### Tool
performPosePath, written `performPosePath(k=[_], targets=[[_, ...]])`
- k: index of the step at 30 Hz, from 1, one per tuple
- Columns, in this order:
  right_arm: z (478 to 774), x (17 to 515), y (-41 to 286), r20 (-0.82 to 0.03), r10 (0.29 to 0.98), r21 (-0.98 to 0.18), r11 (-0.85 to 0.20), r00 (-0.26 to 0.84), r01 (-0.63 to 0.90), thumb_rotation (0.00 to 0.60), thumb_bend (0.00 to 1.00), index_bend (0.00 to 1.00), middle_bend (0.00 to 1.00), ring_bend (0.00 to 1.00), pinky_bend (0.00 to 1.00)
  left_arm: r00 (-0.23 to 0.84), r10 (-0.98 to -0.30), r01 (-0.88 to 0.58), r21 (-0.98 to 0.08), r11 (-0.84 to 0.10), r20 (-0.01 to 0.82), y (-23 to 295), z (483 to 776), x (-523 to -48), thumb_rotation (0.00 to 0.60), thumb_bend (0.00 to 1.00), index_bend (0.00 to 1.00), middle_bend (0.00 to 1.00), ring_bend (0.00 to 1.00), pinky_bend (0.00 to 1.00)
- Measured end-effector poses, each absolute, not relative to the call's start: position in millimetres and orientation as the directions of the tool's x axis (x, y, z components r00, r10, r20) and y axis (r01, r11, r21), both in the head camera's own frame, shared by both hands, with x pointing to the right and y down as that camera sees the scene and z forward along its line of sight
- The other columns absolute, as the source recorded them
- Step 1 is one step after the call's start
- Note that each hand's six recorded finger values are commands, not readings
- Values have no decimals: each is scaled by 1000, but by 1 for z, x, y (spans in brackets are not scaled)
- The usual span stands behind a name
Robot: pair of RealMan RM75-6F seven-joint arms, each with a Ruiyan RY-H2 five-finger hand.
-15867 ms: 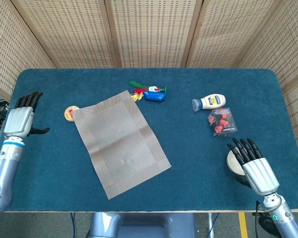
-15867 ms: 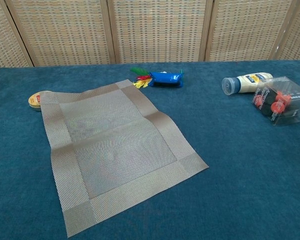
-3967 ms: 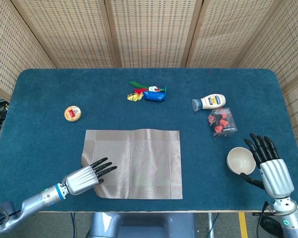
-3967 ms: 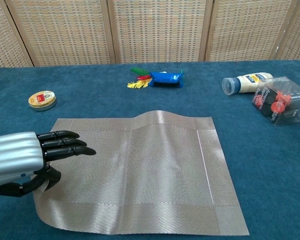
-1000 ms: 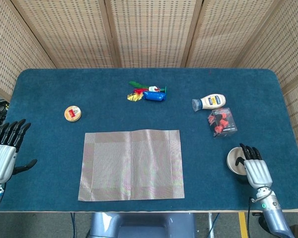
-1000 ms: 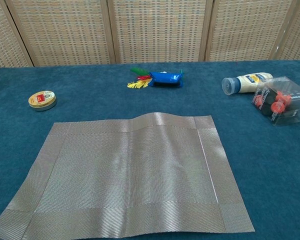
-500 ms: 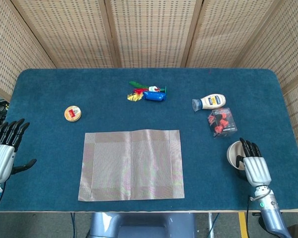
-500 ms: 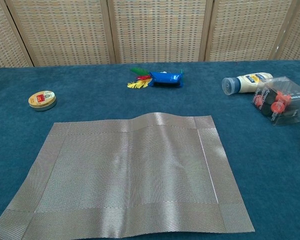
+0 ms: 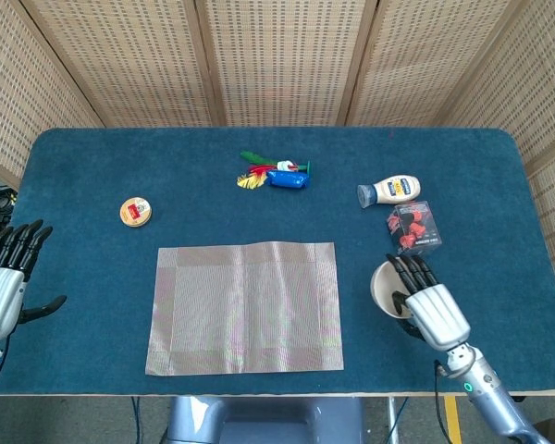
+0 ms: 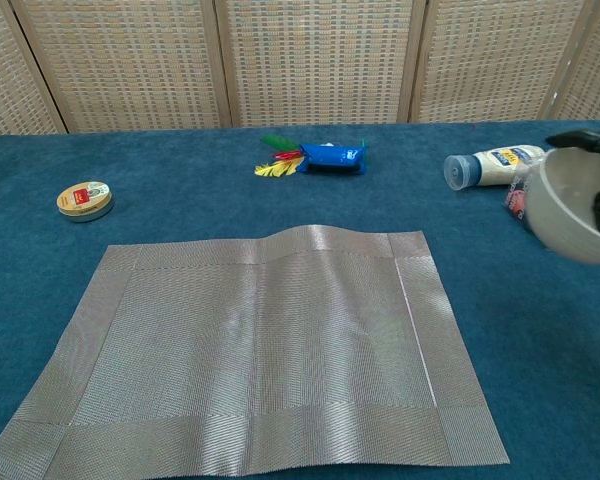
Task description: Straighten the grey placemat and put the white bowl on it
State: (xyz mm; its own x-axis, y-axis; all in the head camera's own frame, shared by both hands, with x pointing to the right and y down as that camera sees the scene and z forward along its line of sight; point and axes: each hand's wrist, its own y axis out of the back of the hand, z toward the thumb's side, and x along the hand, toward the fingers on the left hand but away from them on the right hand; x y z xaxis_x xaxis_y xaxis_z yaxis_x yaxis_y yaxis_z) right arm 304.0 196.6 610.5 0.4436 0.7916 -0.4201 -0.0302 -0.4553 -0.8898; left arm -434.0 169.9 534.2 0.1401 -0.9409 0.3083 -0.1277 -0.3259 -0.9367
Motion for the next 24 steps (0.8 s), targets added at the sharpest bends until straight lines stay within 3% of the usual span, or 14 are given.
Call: performPosePath(k=[8, 14, 24], targets=[[624, 203, 160, -504, 579, -835, -516, 640, -191, 600, 569, 730, 0, 0, 0, 116, -943, -144, -934, -328, 313, 165, 535, -442, 600, 0, 0, 0, 0, 0], [634, 121, 145, -513, 451, -819, -511, 731, -259, 600, 566, 729, 0, 0, 0, 99, -939, -150, -928, -340, 328, 160, 539, -448, 600, 0, 0, 0, 0, 0], [662, 51, 149, -526, 377, -803, -515, 762, -299, 600, 564, 724, 0, 0, 0, 86, -933, -146, -922, -358, 349, 155, 546, -450, 600, 0, 0, 0, 0, 0]])
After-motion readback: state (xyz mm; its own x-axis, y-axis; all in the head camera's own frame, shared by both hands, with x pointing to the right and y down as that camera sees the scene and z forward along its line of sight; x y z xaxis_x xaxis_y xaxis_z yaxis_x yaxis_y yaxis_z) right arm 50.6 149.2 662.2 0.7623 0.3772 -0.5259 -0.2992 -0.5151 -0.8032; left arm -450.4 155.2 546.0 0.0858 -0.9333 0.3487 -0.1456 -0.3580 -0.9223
